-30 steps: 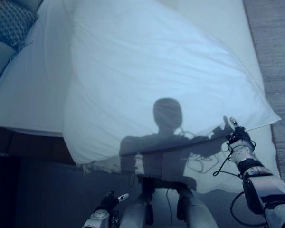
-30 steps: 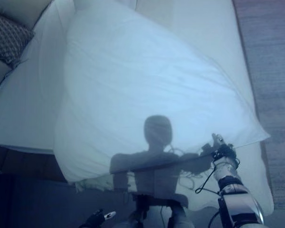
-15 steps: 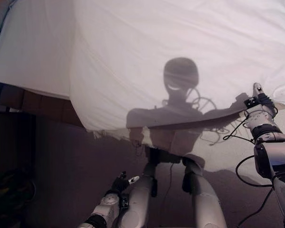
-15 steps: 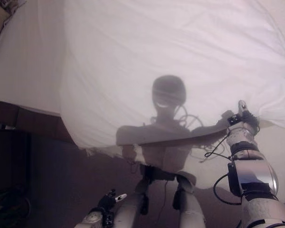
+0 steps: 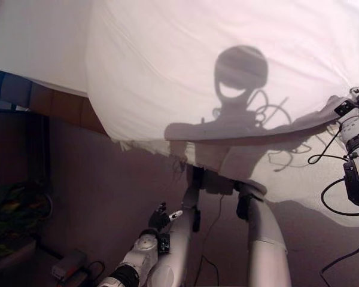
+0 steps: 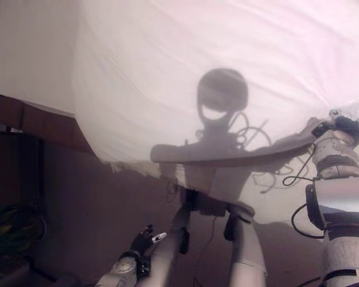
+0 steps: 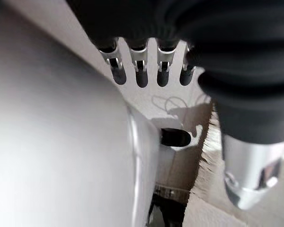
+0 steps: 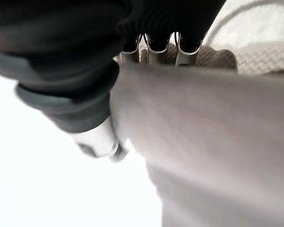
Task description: Make the bed
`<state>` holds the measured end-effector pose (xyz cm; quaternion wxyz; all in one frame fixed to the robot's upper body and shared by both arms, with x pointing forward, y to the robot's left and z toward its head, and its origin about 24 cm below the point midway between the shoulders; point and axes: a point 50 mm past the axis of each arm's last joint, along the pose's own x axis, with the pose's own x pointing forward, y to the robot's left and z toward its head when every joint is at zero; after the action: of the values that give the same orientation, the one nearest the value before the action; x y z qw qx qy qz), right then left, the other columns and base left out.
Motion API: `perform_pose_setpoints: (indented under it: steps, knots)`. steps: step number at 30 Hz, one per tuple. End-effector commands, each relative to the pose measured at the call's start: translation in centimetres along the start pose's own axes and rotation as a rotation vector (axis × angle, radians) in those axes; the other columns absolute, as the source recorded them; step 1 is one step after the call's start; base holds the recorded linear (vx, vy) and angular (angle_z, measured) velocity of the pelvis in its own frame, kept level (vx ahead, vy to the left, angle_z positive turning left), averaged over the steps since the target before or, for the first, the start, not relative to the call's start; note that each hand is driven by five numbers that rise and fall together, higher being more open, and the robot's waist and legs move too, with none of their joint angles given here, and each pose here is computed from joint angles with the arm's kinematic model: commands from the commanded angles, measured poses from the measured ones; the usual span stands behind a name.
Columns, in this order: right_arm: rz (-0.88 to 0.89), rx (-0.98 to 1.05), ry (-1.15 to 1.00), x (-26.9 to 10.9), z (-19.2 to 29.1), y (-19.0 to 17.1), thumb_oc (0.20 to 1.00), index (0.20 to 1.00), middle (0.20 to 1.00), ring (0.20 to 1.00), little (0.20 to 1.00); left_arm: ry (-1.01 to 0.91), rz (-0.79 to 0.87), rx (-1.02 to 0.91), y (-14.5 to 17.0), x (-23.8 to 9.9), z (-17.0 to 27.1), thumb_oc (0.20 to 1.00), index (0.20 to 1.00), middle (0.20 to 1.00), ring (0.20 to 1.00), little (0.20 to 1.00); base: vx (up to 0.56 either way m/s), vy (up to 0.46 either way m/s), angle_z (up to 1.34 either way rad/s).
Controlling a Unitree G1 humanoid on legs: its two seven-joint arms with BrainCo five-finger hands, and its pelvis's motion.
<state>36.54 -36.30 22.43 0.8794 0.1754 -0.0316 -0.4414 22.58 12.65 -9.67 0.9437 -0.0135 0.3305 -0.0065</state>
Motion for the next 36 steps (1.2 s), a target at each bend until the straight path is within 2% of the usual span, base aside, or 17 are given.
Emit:
perform_pose_setpoints:
  steps: [1,5,7,12,16,17,18,20,22,24,28,32,36]
  knots:
    - [0.189,0.062,-0.236,-1.4,5.4,3.3,0.200,0.200,0.200,0.200,0.200,0.009,-0.004,0.055,0.2,0.2,0.1,1.000,1.000,1.000,1.000,1.000,-0.08,0.047,0.10]
    - [0.278,0.100,-0.287,-2.7,5.3,5.1,0.200,0.200,0.200,0.200,0.200,-0.034,-0.042,0.108,-0.2,0.2,1.1,1.000,1.000,1.000,1.000,1.000,0.00,0.047,0.07]
    - [0.415,-0.002,-0.447,-5.2,6.0,7.3,0.200,0.200,0.200,0.200,0.200,-0.087,-0.109,0.174,-0.5,0.0,2.0,1.000,1.000,1.000,1.000,1.000,0.01,0.106,0.05]
    - [0.501,-0.051,-0.542,-6.9,5.9,7.8,0.200,0.200,0.200,0.200,0.200,-0.105,-0.225,0.135,-1.6,-0.4,2.6,1.000,1.000,1.000,1.000,1.000,0.01,0.113,-0.11]
    - [0.566,-0.050,-0.479,-7.3,4.5,8.5,0.200,0.200,0.200,0.200,0.200,-0.130,-0.390,0.038,-4.1,-1.4,4.1,1.000,1.000,1.000,1.000,1.000,0.02,0.107,-0.33]
    - [0.566,-0.049,-0.479,-7.2,4.5,8.5,0.200,0.200,0.200,0.200,0.200,-0.130,-0.390,0.038,-4.1,-1.4,4.1,1.000,1.000,1.000,1.000,1.000,0.00,0.125,-0.30]
    - [0.603,-0.009,-0.423,-7.7,3.5,9.2,0.200,0.200,0.200,0.200,0.200,-0.138,-0.500,-0.006,-5.8,-2.0,5.3,1.000,1.000,1.000,1.000,1.000,-0.02,0.116,-0.30]
    - [0.622,0.006,-0.373,-7.8,2.6,9.6,0.200,0.200,0.200,0.200,0.200,-0.131,-0.573,-0.056,-6.9,-2.5,6.1,1.000,1.000,1.000,1.000,1.000,-0.01,0.111,-0.48]
    - [0.621,0.007,-0.373,-7.8,2.6,9.6,0.200,0.200,0.200,0.200,0.200,-0.131,-0.572,-0.055,-6.9,-2.5,6.1,1.000,1.000,1.000,1.000,1.000,-0.01,0.038,-0.42]
    - [0.649,0.013,-0.299,-8.2,1.0,10.3,0.200,0.200,0.200,0.200,0.200,-0.045,-0.709,-0.150,-9.6,-3.3,6.3,1.000,1.000,1.000,1.000,1.000,-0.02,0.068,-0.28]
    - [0.671,0.038,-0.238,-8.9,-0.6,10.8,0.200,0.200,0.200,0.200,0.200,0.072,-0.789,-0.260,-11.8,-4.1,5.7,1.000,1.000,1.000,1.000,1.000,0.00,0.029,-0.30]
    - [0.688,0.031,-0.209,-9.2,-1.7,10.8,0.200,0.200,0.200,0.200,0.200,0.086,-0.828,-0.303,-13.1,-4.6,6.4,1.000,1.000,1.000,1.000,1.000,0.02,0.006,-0.17]
    - [0.701,0.040,-0.165,-9.8,-4.0,10.0,0.200,0.200,0.200,0.200,0.200,0.078,-0.836,-0.439,-14.7,-4.8,8.2,1.000,1.000,1.000,1.000,1.000,0.03,-0.015,-0.03]
